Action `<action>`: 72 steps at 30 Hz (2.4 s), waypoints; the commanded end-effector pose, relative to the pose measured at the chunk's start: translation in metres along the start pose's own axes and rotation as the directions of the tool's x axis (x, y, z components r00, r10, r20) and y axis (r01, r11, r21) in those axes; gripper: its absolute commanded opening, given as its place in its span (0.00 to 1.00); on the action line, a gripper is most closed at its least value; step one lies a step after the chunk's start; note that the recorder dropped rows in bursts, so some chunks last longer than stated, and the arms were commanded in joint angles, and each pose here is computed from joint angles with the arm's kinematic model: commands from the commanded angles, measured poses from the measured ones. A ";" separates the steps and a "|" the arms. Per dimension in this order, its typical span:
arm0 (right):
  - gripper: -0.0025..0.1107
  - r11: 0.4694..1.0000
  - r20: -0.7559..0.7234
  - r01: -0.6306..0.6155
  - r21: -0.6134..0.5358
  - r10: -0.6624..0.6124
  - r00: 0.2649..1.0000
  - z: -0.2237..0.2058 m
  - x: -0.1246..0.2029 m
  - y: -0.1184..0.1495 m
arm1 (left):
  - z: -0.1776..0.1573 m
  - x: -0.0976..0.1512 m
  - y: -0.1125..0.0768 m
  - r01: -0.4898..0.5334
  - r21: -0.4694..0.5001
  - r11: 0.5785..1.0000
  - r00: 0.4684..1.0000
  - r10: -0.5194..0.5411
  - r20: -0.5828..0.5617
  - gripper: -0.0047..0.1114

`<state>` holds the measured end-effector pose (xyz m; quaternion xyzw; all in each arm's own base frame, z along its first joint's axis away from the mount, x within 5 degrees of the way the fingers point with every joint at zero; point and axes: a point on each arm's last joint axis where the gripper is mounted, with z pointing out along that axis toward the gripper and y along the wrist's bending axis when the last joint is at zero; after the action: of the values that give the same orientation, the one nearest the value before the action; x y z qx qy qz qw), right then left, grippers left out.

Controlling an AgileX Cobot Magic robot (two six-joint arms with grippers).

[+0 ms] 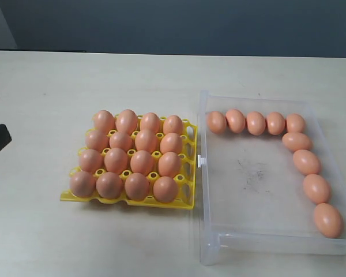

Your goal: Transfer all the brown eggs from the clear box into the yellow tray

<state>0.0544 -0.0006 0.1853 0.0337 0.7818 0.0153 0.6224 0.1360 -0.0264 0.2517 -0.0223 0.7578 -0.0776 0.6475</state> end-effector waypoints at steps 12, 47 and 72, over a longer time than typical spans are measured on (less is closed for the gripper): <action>0.02 1.000 0.009 0.004 0.005 -0.004 1.000 0.000 0.000 0.000 | -0.038 0.022 0.010 -0.078 0.076 0.994 0.996 0.074 0.049 0.04; 0.02 1.000 0.009 0.004 0.005 -0.004 1.000 0.000 0.000 0.000 | -0.073 0.071 0.031 0.001 -0.138 0.990 1.000 -0.004 -0.017 0.04; 0.02 1.000 0.009 0.004 0.005 -0.004 1.000 0.000 0.000 0.000 | -0.074 0.059 0.034 -0.186 -0.186 0.965 0.976 0.203 0.078 0.04</action>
<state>0.0544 -0.0006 0.1853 0.0337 0.7818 0.0153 0.6224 0.0563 0.0054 0.1985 -0.0088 0.7345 0.0538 0.6764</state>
